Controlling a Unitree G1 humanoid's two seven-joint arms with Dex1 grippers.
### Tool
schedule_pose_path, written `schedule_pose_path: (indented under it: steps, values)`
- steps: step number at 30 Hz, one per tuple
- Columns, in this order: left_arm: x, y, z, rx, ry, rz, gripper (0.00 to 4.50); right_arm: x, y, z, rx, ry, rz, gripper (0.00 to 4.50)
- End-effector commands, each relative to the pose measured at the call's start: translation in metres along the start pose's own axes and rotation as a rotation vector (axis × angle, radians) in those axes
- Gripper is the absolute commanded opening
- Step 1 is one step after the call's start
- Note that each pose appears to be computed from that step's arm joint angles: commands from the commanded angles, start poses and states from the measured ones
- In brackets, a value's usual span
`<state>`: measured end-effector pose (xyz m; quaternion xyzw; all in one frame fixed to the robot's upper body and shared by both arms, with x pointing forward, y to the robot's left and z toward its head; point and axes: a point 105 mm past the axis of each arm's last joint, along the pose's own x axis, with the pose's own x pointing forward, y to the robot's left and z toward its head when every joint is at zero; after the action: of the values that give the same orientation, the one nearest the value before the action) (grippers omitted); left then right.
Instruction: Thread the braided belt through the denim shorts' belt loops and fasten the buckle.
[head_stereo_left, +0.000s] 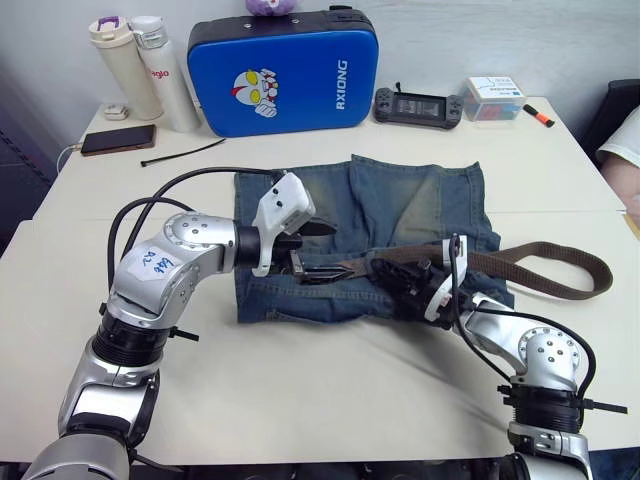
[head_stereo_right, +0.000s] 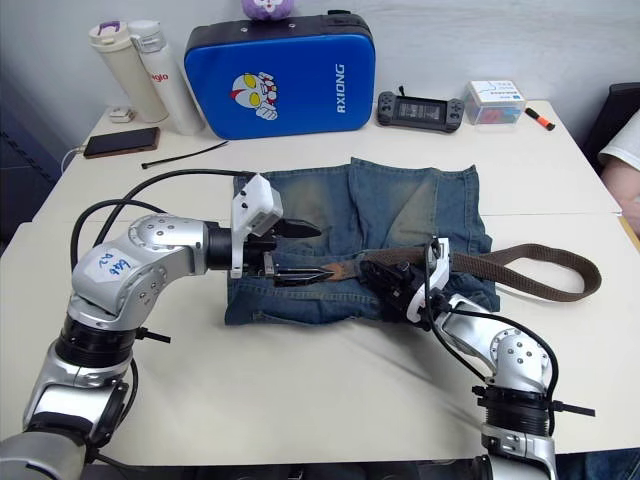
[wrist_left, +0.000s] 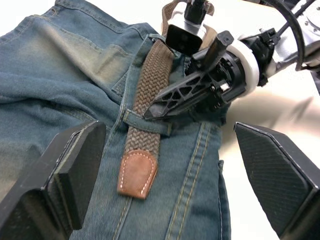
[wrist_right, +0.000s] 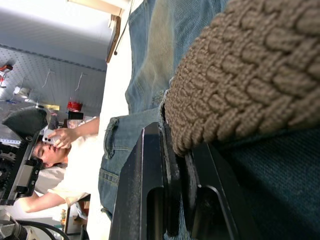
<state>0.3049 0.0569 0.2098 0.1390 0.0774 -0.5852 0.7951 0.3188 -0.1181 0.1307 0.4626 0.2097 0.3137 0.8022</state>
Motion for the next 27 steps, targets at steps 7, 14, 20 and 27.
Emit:
schedule_pose_path:
  steps: [7, 14, 20, 27]
  values:
    - [0.002, 0.001, 0.006, 0.101, -0.001, 0.001, 4.5, -0.04, 0.034, 0.017, -0.163, -0.026, 0.055, 4.01]
    - [0.009, 0.006, -0.012, 0.25, 0.115, -0.021, 4.5, -0.067, 0.065, -0.007, -0.654, 0.251, 0.022, 4.45]
    - [0.017, 0.007, -0.013, 0.299, 0.136, -0.077, 4.5, -0.08, 0.055, -0.005, -0.999, 0.433, -0.129, 3.86]
    - [0.033, 0.014, -0.012, 0.356, 0.181, -0.099, 4.5, -0.08, 0.021, 0.016, -1.118, 0.396, -0.296, 1.24]
